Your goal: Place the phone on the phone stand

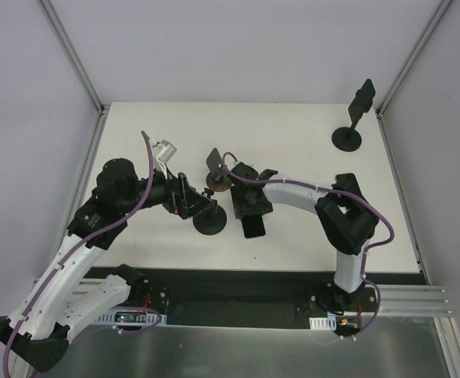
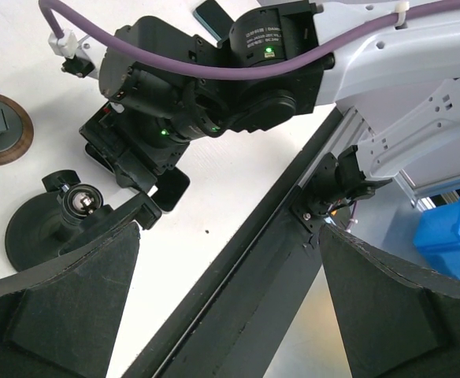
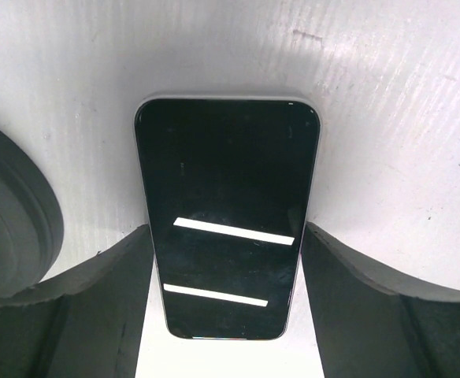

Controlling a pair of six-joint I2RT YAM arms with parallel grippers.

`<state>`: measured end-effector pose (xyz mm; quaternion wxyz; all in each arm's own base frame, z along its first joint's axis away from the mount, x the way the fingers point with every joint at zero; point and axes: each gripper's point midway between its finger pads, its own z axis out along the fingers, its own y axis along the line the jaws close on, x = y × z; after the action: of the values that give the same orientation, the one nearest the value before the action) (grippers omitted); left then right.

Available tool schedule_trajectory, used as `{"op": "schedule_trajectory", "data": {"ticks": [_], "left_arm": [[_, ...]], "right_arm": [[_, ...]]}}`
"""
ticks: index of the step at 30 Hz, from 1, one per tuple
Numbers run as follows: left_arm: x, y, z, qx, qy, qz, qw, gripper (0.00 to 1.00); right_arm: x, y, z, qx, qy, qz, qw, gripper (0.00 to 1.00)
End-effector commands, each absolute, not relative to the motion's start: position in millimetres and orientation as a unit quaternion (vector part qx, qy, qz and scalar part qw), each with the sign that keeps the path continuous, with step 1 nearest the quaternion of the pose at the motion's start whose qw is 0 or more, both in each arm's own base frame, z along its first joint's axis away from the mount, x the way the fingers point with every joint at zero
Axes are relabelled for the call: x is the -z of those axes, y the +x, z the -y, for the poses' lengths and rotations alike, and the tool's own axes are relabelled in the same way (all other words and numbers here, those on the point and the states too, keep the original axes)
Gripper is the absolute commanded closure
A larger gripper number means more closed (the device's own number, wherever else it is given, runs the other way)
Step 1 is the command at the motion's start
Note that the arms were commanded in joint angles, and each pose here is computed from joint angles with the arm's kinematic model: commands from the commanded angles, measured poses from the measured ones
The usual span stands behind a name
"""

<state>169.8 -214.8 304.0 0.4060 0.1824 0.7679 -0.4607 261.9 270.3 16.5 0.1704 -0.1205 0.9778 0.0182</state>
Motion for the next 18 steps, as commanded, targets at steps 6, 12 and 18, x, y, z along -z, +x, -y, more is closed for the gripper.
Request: {"op": "schedule_trajectory", "data": {"ticks": [6,12,18], "left_arm": [[-323,170,224,0.479,0.2,-0.752,0.406,0.05],[-322,179,231,0.486,0.194,-0.758,0.389,0.07],[-312,193,246,0.475,0.198,-0.77,0.377,0.11]], "right_arm": [[-37,264,-259,-0.037,-0.111,-0.969,0.219,0.99],[-50,269,-258,-0.087,-0.086,-0.956,0.267,0.99],[-72,274,-253,-0.151,-0.05,-0.931,0.328,0.99]]}}
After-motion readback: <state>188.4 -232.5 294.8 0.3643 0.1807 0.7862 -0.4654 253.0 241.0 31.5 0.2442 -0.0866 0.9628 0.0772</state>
